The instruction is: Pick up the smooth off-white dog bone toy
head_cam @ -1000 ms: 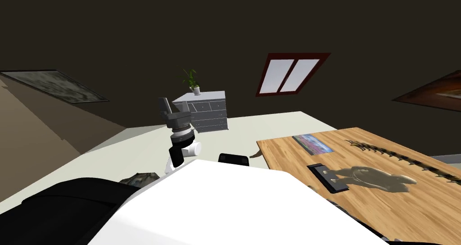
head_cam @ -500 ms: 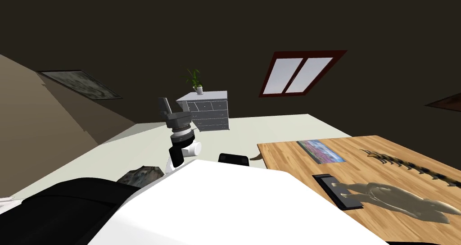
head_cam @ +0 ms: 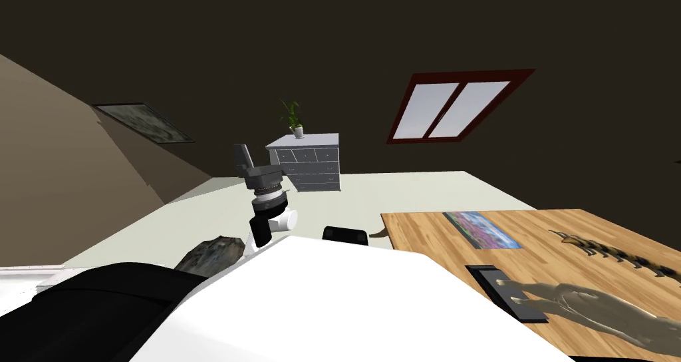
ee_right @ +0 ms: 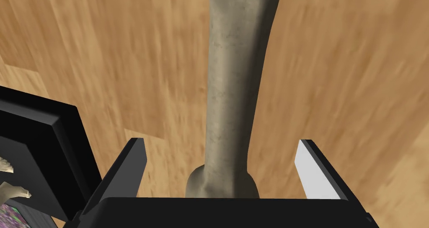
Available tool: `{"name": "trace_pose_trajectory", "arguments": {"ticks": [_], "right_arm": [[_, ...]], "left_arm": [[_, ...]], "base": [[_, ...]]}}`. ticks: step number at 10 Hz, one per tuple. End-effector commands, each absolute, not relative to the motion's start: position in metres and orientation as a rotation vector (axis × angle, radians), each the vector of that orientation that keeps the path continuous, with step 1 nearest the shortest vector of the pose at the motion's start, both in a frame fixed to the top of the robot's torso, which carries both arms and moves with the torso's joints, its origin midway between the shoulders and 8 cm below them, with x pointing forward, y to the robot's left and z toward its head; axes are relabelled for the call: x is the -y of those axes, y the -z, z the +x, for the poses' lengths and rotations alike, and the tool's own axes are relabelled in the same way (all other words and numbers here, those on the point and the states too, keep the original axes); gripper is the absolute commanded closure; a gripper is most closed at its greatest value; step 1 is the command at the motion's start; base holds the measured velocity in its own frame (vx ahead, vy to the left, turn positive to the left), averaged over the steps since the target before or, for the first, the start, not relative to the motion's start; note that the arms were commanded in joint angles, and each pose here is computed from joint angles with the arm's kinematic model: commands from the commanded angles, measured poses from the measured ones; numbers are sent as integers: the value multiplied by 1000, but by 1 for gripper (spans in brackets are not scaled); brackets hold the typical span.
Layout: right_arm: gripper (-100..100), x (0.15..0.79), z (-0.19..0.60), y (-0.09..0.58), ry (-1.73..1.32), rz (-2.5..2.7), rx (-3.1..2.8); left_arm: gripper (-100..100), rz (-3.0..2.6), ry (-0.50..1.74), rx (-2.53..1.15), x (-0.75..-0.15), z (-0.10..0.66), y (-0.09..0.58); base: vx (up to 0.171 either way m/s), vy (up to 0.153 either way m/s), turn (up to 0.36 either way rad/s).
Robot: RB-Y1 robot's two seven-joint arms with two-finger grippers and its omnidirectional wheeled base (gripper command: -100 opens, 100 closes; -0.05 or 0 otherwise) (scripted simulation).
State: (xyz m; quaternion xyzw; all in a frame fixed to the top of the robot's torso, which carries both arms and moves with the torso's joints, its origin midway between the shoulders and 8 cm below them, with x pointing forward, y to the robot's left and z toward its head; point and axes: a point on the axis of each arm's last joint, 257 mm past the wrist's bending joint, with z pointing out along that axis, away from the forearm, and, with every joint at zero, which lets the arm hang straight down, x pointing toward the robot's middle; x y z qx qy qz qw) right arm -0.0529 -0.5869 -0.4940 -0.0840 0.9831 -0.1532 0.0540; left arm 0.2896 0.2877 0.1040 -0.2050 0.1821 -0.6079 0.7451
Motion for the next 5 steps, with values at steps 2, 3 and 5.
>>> {"name": "trace_pose_trajectory", "arguments": {"ticks": [2,3,5], "right_arm": [[100,587,-53,494,466,-253,-2987],[100,587,-53,494,466,-254,-2987],[100,586,-54,495,464,-251,-2987]], "left_arm": [[0,-449,1331,-399,-288,290,-104],[0,-449,1331,-399,-288,290,-104],[0,-449,1331,-399,-288,290,-104]], "base": [[-6,-7,12],[0,0,0],[0,0,0]]}}
